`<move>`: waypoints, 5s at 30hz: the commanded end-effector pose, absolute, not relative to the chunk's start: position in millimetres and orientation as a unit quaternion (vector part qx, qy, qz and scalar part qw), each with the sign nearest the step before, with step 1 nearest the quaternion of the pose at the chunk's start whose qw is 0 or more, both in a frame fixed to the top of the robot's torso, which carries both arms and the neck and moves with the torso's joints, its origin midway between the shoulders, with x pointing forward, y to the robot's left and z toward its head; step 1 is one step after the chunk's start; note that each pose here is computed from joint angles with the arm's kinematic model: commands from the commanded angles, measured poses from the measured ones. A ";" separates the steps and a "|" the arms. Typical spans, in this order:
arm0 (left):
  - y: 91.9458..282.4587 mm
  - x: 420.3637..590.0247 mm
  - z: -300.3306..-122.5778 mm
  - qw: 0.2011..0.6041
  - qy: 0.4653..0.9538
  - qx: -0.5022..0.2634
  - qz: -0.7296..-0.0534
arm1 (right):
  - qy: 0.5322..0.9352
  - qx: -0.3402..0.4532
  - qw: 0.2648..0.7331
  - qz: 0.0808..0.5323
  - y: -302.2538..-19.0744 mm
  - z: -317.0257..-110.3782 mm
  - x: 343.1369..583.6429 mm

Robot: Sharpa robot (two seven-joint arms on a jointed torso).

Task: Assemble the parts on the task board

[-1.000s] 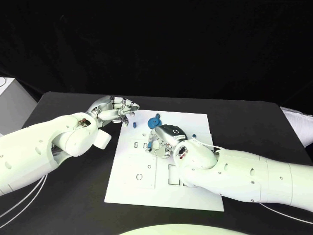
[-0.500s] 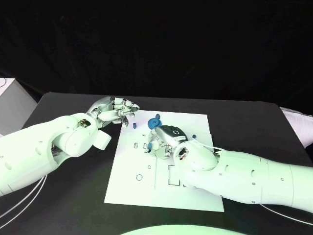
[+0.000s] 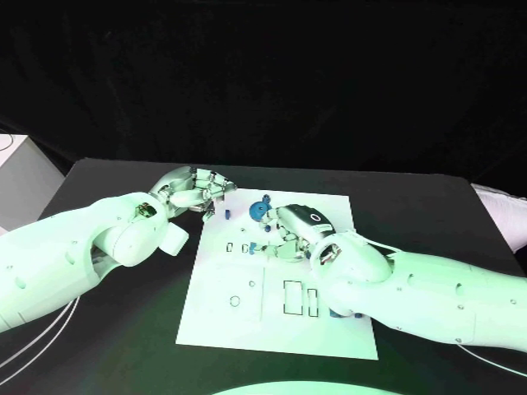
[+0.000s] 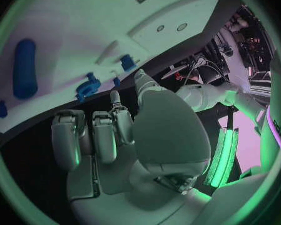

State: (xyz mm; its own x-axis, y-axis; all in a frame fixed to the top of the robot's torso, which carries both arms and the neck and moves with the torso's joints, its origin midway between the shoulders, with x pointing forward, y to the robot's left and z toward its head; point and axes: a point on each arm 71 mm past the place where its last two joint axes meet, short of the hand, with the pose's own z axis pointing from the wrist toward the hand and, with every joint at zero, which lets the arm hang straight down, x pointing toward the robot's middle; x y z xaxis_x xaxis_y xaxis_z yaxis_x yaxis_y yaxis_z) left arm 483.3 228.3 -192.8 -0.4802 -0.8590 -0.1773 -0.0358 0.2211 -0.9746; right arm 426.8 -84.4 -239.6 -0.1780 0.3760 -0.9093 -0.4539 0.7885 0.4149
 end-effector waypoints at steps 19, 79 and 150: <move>189.8 488.8 -212.7 0.353 0.889 -0.137 -0.259 | 0.678 0.157 0.585 0.416 -189.4 -181.9 490.3; 138.2 506.6 -229.4 0.303 0.938 -0.012 -0.167 | 0.694 0.163 0.586 0.384 -204.9 -182.1 504.8; 140.8 504.9 -229.8 0.283 0.936 -0.038 -0.207 | 0.710 0.158 0.574 0.376 -199.7 -188.5 507.9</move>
State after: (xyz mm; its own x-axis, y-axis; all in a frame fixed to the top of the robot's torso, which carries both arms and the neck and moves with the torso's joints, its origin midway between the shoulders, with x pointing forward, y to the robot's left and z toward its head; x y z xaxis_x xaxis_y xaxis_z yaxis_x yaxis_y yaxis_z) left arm 504.9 142.9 -231.9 -0.8409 -0.1538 -0.5189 0.0563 0.9287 -0.3665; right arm 508.3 -200.6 -187.3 -0.2740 0.6648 -0.6949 -0.2046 0.6658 0.7176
